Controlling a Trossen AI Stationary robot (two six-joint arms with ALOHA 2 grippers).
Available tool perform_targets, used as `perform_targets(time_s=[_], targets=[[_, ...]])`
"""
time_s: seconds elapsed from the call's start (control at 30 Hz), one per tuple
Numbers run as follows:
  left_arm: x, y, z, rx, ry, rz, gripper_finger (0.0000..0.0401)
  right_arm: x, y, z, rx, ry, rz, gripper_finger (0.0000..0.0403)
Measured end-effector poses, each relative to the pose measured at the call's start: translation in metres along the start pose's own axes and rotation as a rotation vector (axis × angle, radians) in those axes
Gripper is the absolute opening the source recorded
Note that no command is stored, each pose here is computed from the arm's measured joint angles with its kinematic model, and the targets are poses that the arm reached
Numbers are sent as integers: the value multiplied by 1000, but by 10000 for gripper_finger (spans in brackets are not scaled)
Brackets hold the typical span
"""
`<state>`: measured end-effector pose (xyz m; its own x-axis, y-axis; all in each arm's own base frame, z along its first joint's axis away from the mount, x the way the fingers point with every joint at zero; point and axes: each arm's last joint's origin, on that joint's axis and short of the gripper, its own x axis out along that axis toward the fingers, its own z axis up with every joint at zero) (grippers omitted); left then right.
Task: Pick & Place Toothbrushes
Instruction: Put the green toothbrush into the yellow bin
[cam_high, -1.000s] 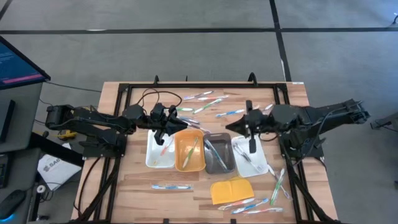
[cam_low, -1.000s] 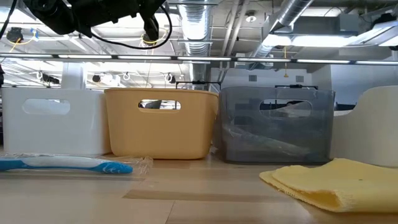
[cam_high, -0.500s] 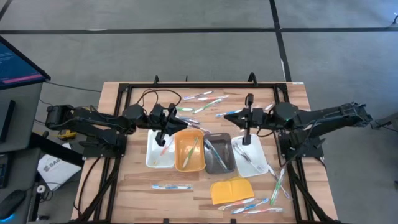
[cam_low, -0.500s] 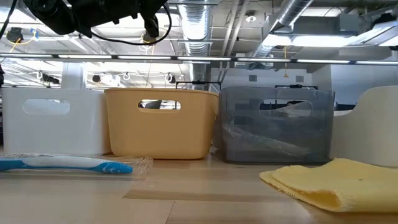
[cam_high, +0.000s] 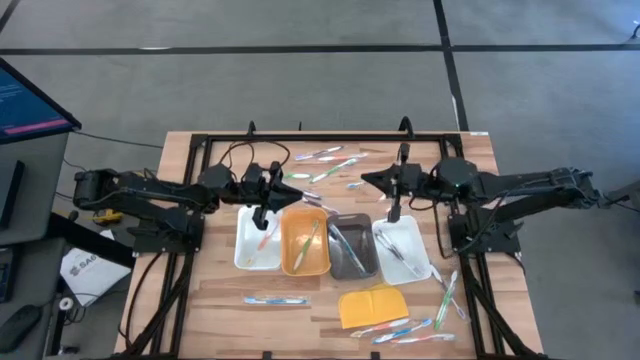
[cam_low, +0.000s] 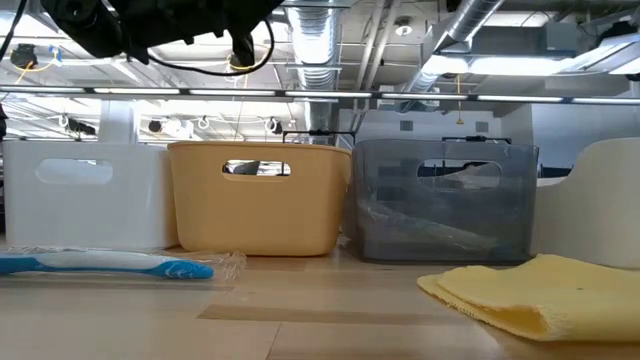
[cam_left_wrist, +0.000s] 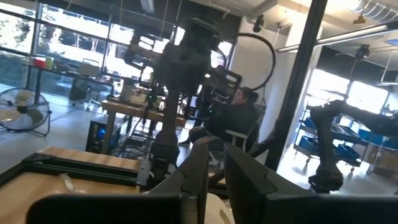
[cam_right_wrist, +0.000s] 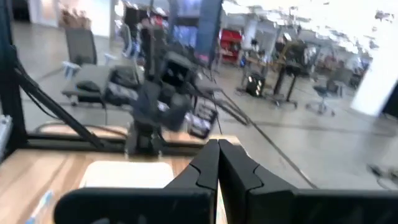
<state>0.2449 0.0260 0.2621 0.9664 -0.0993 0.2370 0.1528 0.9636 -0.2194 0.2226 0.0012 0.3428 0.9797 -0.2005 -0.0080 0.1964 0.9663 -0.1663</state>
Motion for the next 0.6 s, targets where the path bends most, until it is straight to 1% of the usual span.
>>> perform_targets(time_s=[0.17, 0.27, 0.33, 0.4, 0.47, 0.6], targets=[[1, -5, -2, -7, 12, -18, 44, 2, -14, -6, 95, 46, -63, 1], [1, -6, -3, -8, 14, -24, 44, 3, -21, -12, 194, 96, -99, 1], [1, -6, -3, -8, 14, -23, 44, 4, -25, -18, 239, 139, -116, 1], [1, -6, -3, -8, 13, -19, 44, 4, -28, -23, 261, 182, -127, 1], [1, -4, -3, 7, 16, 1, 44, 4, -30, -24, 270, 190, -120, 1], [6, 3, -4, 30, 108, 57, 44, 4, -31, -24, 268, 194, -81, 1]])
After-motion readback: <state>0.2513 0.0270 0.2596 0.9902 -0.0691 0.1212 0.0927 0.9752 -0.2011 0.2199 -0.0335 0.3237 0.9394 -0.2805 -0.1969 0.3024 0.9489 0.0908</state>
